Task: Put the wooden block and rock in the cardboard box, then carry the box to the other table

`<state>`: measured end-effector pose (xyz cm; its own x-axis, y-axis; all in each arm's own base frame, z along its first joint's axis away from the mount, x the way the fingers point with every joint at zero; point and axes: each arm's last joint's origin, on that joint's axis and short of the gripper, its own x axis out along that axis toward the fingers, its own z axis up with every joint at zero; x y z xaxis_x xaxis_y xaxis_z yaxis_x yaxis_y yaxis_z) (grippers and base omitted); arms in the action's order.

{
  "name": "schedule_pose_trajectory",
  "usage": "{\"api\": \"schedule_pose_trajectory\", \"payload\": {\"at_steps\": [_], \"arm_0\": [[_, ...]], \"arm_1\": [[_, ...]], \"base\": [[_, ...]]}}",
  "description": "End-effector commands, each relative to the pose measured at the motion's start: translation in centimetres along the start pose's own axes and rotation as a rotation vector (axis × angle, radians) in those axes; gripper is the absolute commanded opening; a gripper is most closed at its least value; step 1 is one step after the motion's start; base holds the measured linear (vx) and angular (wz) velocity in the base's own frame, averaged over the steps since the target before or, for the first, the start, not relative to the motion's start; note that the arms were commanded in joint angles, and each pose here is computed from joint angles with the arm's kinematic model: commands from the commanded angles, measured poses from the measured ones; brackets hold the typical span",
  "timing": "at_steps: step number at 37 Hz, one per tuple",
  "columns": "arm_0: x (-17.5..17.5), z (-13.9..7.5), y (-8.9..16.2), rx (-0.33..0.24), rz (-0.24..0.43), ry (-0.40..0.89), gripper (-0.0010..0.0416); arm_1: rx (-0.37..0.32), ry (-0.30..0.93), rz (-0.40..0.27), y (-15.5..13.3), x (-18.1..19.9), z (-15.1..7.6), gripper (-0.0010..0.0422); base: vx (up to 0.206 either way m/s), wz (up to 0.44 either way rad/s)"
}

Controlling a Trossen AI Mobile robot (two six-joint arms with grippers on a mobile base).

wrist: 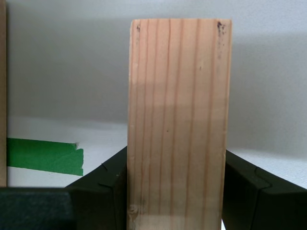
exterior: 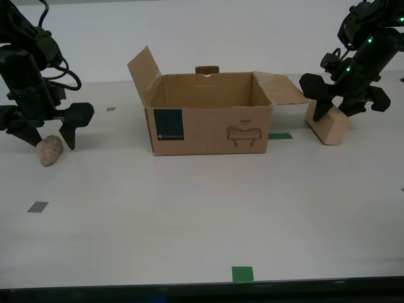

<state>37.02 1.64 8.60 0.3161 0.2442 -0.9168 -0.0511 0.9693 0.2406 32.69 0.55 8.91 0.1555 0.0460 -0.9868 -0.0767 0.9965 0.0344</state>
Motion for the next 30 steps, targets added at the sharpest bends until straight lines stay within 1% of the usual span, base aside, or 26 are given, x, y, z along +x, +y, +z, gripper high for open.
{"api": "schedule_pose_trajectory", "payload": {"at_steps": [1, 9, 11, 19, 23, 26, 30], "arm_0": [[0.1, 0.0, 0.0, 0.000, -0.004, 0.002, 0.0102], [0.1, -0.3, 0.0, 0.004, -0.005, 0.026, 0.0099], [0.1, -0.3, 0.0, 0.004, -0.005, 0.031, 0.0092], [0.1, -0.3, 0.0, 0.002, -0.005, 0.034, 0.0027], [0.1, -0.4, 0.0, 0.002, -0.005, 0.035, -0.0005], [0.1, -0.4, 0.0, 0.000, -0.005, 0.035, 0.0002], [0.1, -0.4, 0.0, 0.000, -0.005, 0.037, -0.0002]], "arm_1": [[-0.002, 0.004, 0.001, 0.0, 0.0, 0.0, 0.0262], [-0.001, 0.008, 0.002, 0.0, 0.1, -0.2, 0.0232], [-0.001, 0.008, 0.002, 0.0, 0.2, -0.2, 0.0227], [-0.003, 0.002, 0.001, 0.0, 0.9, -1.1, 0.0214], [-0.014, 0.000, 0.001, 0.1, 1.3, -1.6, 0.0216], [-0.029, -0.003, 0.001, 0.1, 1.3, -1.6, 0.0214], [-0.031, -0.016, 0.000, 0.1, 1.3, -1.5, 0.0215]], "base": [[0.000, 0.000], [0.000, 0.000], [0.000, 0.000], [0.000, 0.000], [0.000, 0.000], [0.000, 0.000], [0.000, 0.000]]}}
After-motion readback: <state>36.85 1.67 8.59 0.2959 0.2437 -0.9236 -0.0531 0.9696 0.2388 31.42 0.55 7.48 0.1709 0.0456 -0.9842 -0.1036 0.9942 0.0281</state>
